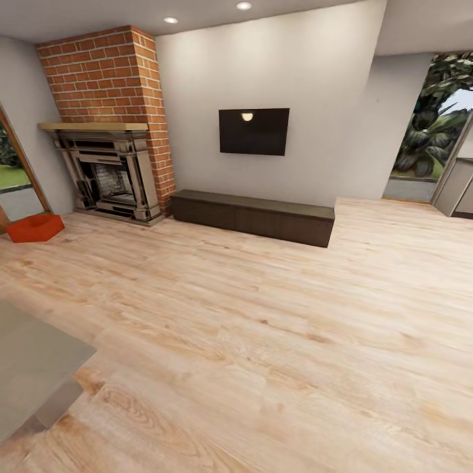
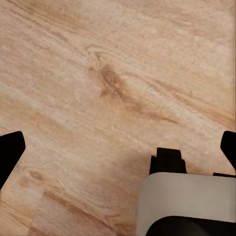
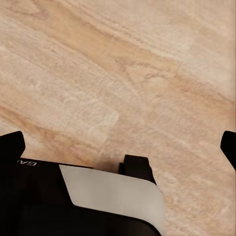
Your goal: Move the two storage containers from the living room to the garage. In the garage, place one container on the floor and stack the other container on top of it (either order is fine).
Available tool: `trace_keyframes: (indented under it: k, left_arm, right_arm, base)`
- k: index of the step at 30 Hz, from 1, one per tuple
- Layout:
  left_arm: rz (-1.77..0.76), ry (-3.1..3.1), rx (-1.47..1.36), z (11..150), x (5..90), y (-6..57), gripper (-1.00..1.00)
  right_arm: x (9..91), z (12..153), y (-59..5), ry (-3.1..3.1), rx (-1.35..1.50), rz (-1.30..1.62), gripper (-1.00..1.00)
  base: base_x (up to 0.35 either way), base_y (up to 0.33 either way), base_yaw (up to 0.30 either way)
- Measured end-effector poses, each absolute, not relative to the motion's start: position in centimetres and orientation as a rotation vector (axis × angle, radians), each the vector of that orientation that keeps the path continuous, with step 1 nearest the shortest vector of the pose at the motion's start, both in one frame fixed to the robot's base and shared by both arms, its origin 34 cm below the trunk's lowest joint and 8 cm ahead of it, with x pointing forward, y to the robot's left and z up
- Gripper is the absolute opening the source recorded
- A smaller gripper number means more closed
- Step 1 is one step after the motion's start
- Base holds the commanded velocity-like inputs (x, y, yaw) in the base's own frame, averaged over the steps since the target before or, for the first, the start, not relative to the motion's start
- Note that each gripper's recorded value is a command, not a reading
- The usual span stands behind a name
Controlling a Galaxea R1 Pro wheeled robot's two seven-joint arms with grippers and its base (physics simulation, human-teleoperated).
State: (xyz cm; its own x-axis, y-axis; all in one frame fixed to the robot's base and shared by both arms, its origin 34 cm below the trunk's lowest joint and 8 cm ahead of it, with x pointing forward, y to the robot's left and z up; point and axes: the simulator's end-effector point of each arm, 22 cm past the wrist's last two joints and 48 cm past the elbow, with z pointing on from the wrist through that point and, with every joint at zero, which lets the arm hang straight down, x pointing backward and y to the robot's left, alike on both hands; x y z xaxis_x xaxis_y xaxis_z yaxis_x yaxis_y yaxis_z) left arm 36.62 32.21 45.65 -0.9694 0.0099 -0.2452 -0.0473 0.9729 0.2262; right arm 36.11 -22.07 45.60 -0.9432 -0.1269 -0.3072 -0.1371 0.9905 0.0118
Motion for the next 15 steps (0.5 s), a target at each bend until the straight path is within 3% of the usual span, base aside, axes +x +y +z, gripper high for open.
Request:
trace_keyframes:
  k: [15]
  left_arm:
    - [0.338, 2.874, -0.026, 45.65, 36.65, 32.21, 1.0]
  right_arm:
    - [36.05, 45.58, -22.14, 2.826, -0.192, 0.044, 1.0]
  base:
    - [0.338, 0.0, 0.0]
